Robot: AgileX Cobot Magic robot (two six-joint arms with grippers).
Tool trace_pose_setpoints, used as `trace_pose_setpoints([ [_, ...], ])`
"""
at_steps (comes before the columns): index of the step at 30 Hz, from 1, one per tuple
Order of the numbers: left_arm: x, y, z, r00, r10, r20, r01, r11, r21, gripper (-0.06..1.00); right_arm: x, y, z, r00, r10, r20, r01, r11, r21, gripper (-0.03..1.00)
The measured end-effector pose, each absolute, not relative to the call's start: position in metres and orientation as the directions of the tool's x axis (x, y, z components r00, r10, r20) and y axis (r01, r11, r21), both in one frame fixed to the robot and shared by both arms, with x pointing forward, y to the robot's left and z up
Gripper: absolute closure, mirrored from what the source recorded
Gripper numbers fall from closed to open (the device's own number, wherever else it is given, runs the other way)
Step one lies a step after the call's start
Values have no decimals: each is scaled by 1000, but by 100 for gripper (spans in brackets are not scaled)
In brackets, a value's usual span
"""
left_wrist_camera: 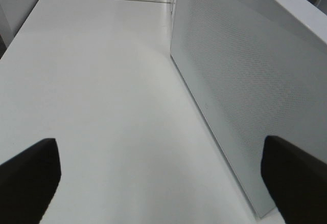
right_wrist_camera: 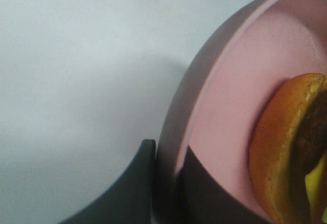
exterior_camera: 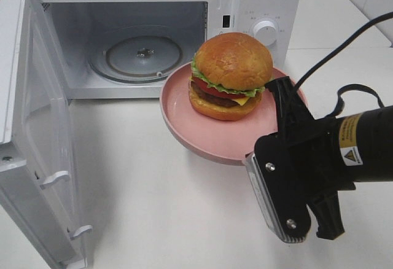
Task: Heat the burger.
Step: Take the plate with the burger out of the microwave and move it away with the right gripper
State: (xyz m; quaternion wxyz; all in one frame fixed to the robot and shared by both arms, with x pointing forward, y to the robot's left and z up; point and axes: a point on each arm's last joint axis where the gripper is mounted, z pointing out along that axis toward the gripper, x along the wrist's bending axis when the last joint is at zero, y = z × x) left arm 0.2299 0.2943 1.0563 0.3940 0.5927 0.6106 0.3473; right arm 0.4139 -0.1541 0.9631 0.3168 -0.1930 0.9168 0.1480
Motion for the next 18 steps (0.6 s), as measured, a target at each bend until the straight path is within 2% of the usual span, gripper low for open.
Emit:
trace_pose_setpoints([
  [13,230,294,1056,13,998,-69,450,56,891,-4,384,-184,962,-785,-215,-581,-362,920,149,87],
  [18,230,294,1056,13,998,-69,450,56,891,-4,376,-193,964,-817,-155,-556,-290,943,164,87],
])
